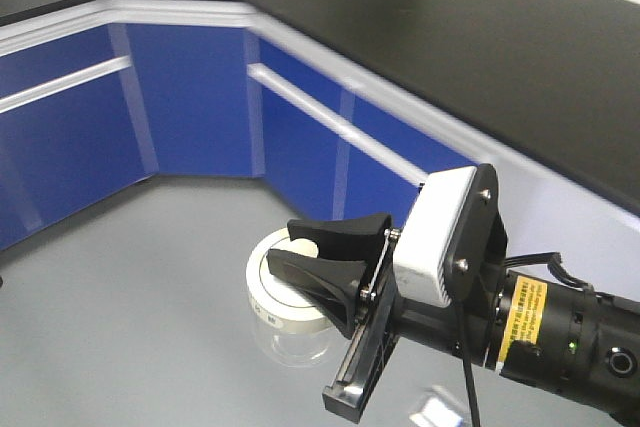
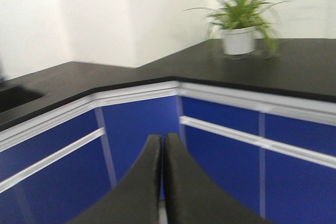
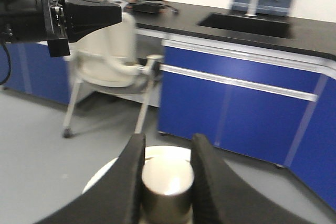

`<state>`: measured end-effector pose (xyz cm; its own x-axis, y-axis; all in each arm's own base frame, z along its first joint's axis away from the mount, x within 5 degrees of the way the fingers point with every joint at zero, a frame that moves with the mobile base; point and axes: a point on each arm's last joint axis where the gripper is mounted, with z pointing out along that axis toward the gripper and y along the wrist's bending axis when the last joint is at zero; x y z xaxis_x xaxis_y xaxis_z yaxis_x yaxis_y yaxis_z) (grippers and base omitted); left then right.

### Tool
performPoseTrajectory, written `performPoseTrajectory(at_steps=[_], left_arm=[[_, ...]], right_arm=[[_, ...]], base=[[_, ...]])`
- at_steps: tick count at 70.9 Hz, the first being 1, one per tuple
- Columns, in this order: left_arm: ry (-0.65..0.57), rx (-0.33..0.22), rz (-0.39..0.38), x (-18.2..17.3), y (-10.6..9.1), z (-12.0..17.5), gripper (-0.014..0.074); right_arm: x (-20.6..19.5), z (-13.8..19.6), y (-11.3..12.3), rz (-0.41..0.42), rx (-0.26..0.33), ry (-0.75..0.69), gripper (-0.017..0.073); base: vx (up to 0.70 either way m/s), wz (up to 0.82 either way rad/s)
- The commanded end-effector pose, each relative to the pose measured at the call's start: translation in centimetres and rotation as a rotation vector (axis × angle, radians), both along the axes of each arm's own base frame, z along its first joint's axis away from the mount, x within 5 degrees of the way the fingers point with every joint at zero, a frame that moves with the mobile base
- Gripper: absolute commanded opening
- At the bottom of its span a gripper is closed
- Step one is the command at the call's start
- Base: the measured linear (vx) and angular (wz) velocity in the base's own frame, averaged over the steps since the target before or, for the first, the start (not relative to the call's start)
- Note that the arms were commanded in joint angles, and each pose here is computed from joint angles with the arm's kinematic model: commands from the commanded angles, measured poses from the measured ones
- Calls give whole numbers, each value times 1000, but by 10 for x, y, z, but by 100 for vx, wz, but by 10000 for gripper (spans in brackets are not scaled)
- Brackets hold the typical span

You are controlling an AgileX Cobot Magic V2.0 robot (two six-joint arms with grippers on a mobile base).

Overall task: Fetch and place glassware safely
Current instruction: 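Hold the jar in the right gripper while turning to the black bench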

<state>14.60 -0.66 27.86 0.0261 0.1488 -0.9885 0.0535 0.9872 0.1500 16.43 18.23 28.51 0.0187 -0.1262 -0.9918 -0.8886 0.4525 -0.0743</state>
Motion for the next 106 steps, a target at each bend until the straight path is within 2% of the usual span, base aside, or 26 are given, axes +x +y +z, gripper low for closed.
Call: performPoseTrajectory(at_steps=[1, 58, 106], left_arm=[[-109, -19, -5, 0, 0, 17, -7], [-109, -19, -5, 0, 0, 17, -7], [-109, -19, -5, 0, 0, 17, -7]], right_arm=[[-4, 23, 1, 36, 115, -51, -3], [-4, 23, 1, 37, 115, -52, -3], [-4, 23, 1, 37, 115, -52, -3]], base=[[25, -90], [22, -74], [20, -27]])
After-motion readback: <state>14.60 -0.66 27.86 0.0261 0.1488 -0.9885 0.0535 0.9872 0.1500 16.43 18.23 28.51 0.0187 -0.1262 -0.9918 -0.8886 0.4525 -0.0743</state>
